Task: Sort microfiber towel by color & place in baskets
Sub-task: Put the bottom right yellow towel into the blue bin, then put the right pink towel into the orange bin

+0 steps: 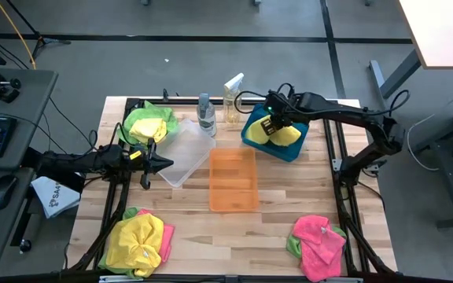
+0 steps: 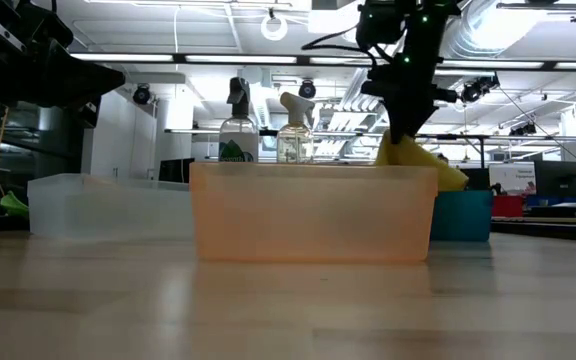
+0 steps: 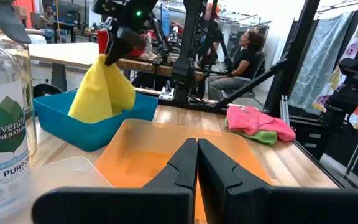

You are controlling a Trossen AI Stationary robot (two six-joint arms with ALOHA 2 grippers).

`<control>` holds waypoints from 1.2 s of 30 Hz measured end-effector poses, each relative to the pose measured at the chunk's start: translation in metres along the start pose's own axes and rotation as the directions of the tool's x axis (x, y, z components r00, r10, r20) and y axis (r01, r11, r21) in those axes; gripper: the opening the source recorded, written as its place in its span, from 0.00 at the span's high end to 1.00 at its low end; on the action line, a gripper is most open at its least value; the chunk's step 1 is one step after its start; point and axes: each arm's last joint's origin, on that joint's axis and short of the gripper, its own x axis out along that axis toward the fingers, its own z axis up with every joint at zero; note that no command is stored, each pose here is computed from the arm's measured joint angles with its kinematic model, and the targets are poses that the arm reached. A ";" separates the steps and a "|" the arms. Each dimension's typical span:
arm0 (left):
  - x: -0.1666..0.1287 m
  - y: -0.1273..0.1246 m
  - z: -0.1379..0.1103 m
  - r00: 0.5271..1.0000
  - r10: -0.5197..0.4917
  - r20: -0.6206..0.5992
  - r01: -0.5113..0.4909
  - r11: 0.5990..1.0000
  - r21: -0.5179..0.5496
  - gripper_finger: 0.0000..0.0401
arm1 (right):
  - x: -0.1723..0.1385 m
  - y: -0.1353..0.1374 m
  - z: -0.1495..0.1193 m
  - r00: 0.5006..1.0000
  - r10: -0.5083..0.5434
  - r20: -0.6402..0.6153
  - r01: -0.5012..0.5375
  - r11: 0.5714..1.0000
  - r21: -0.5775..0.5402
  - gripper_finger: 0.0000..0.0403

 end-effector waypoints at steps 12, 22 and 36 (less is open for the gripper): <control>0.000 0.000 0.000 1.000 0.000 0.000 0.000 1.000 0.000 1.00 | -0.010 -0.001 -0.021 0.973 0.076 -0.219 -0.120 0.974 -0.190 0.33; 0.000 0.000 0.000 1.000 0.000 0.000 0.000 1.000 0.000 1.00 | -0.088 0.009 -0.077 0.953 0.246 -0.178 -0.286 0.924 -0.254 0.33; 0.000 0.000 0.000 1.000 0.001 0.000 -0.001 1.000 0.000 1.00 | -0.138 0.068 -0.228 0.861 0.101 -0.498 -0.268 0.923 -0.275 0.33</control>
